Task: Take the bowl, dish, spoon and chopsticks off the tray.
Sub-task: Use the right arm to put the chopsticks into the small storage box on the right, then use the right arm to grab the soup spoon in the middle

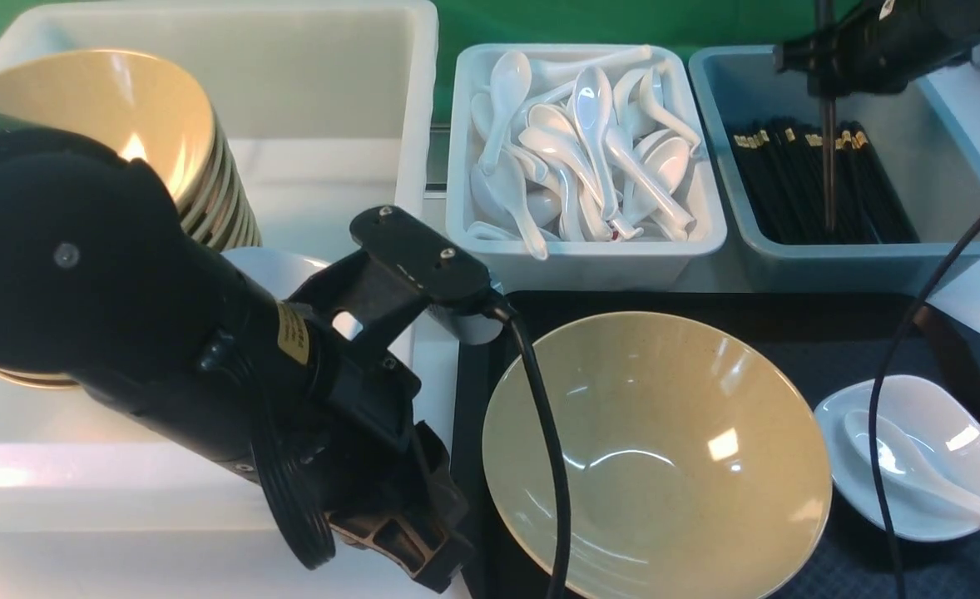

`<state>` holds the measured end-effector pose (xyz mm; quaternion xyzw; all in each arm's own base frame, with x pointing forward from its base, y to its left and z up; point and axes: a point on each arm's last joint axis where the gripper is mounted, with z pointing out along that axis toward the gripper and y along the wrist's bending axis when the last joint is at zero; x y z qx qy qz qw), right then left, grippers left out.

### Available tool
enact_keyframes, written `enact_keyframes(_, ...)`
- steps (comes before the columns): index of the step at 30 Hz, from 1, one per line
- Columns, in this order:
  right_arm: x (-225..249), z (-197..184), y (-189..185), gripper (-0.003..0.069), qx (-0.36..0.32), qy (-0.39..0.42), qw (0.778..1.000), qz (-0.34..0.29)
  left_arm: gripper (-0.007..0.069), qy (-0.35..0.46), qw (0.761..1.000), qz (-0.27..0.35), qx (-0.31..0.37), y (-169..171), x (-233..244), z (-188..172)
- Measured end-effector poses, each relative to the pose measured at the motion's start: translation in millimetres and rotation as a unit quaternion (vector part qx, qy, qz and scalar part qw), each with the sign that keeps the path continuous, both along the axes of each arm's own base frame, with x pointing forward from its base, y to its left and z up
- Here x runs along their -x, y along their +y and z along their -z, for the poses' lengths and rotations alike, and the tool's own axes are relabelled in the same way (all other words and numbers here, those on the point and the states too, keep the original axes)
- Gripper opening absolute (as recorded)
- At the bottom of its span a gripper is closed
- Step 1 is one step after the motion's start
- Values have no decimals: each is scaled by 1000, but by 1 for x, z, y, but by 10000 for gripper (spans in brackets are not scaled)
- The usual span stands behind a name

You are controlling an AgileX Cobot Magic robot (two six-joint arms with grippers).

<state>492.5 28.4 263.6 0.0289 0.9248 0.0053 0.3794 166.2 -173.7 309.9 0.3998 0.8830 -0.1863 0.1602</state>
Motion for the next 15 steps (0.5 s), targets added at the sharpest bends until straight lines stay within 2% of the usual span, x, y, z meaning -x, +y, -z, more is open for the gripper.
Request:
enact_keyframes(4, 14, -10, -2, 459, 13, 66, 998, -1, -11, -3, 1000, -2, 2, 0, -1, 0)
enact_keyframes(5, 20, -18, -3, 477, 24, 79, 997, -12, -11, -4, 1000, -2, 3, 0, -1, 0)
enact_keyframes(10, 64, -61, -7, 512, 82, 161, 980, -77, -11, -18, 1000, -9, 15, -2, -4, -2)
enact_keyframes(15, 121, -96, -10, 513, 95, 166, 976, -103, -11, -39, 999, 1, 19, -11, -15, -10)
